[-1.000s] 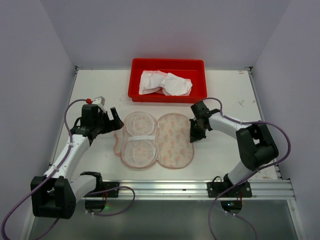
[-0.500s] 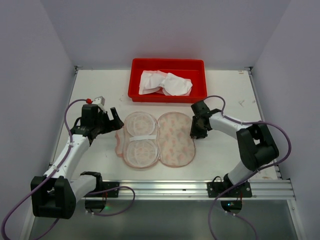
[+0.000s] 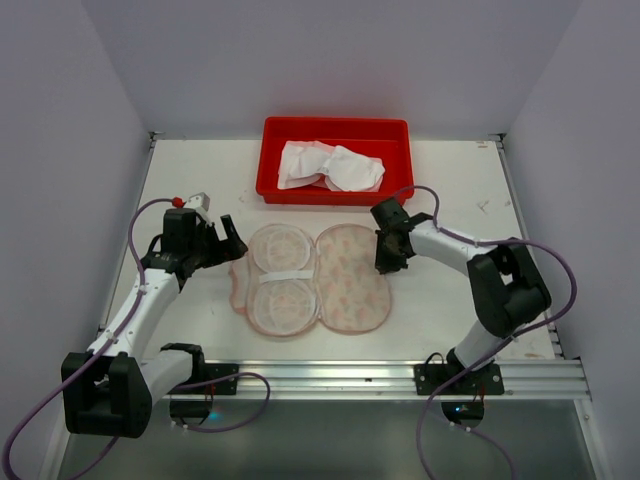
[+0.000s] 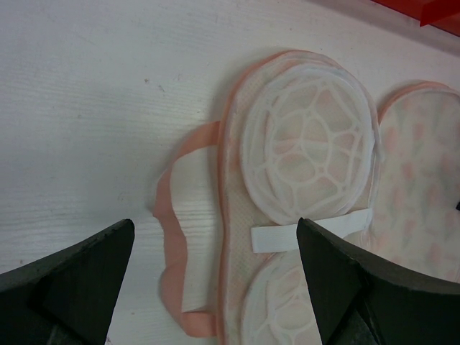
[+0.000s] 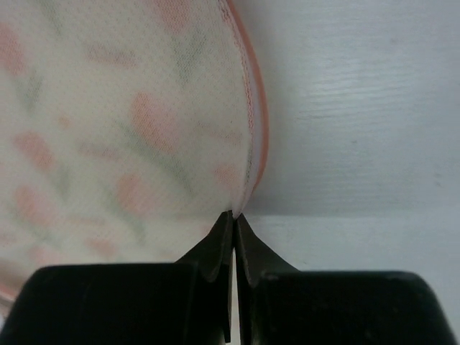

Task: Unzip the laundry bag and remove the bra

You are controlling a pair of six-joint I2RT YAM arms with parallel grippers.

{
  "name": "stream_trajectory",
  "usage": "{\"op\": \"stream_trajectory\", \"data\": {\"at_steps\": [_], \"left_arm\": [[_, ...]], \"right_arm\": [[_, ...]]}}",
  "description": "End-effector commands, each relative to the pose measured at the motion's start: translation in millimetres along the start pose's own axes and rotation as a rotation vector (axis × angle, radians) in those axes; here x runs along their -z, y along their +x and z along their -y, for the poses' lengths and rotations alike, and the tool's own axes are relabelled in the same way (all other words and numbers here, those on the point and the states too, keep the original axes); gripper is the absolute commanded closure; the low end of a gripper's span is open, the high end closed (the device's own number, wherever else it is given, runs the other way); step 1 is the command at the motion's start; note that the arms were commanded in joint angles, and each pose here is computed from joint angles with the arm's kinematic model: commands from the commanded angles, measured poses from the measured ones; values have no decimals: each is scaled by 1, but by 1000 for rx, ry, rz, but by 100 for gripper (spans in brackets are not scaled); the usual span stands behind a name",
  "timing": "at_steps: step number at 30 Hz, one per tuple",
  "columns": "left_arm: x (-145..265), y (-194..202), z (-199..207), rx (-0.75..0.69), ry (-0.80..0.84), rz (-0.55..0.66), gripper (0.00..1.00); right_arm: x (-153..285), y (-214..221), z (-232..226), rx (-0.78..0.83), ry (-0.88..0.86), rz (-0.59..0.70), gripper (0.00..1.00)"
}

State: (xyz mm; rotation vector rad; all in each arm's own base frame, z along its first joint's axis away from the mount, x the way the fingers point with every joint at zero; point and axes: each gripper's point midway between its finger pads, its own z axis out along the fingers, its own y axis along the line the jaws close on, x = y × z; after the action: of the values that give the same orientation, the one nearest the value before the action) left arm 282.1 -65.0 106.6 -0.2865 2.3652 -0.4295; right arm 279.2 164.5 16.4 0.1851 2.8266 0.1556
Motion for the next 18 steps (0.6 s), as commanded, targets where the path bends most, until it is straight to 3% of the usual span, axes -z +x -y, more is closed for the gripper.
{"op": "stream_trajectory", "data": {"at_steps": [1, 5, 8, 13, 18], "left_arm": [[1, -11, 1, -28, 14, 43, 2], [2, -11, 2, -29, 22, 41, 2], [2, -11, 3, -30, 23, 44, 2], [3, -11, 3, -30, 26, 48, 2], [4, -12, 4, -31, 29, 52, 2]], "right_arm": [[46, -37, 30, 19, 119, 153, 100], [103, -77, 62, 24, 236, 307, 100], [141, -96, 61, 39, 204, 373, 100], [170, -98, 4, 137, -67, 331, 100], [155, -73, -58, 200, -319, 210, 100]]}}
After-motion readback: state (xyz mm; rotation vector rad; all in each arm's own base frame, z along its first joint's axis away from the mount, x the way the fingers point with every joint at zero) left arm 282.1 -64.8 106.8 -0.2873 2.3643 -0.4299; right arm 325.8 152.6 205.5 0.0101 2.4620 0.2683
